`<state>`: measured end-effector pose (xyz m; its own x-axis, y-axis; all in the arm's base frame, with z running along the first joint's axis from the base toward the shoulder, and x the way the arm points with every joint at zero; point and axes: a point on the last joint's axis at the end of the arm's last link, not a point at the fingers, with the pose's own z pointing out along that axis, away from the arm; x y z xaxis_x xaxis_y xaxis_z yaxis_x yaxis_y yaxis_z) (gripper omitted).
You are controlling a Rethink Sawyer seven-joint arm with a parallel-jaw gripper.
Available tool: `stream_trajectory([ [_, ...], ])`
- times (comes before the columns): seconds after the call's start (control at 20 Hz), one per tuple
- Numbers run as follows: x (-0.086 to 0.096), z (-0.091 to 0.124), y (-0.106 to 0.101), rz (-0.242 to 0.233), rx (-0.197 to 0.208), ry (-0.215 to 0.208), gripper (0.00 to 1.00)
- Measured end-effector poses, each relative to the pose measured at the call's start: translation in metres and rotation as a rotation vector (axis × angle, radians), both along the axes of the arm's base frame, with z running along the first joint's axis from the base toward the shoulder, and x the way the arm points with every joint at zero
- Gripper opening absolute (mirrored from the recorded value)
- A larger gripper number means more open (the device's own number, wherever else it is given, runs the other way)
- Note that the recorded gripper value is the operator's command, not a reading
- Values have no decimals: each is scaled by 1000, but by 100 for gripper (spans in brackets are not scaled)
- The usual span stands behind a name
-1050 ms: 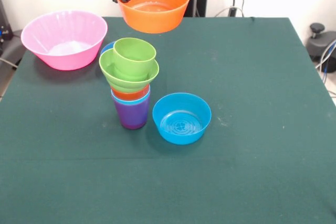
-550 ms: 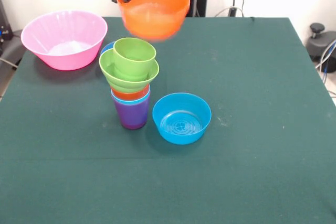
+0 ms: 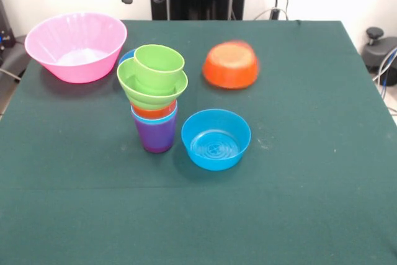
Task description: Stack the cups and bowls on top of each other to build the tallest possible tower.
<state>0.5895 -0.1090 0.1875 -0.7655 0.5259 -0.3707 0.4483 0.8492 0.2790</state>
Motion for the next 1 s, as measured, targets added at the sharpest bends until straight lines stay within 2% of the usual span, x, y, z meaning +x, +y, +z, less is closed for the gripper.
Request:
stream_trajectory([
  [0.7,0,1,-1,-1,-2,-2,100],
  [1.0,2,-7,15,17,-1,12,100],
])
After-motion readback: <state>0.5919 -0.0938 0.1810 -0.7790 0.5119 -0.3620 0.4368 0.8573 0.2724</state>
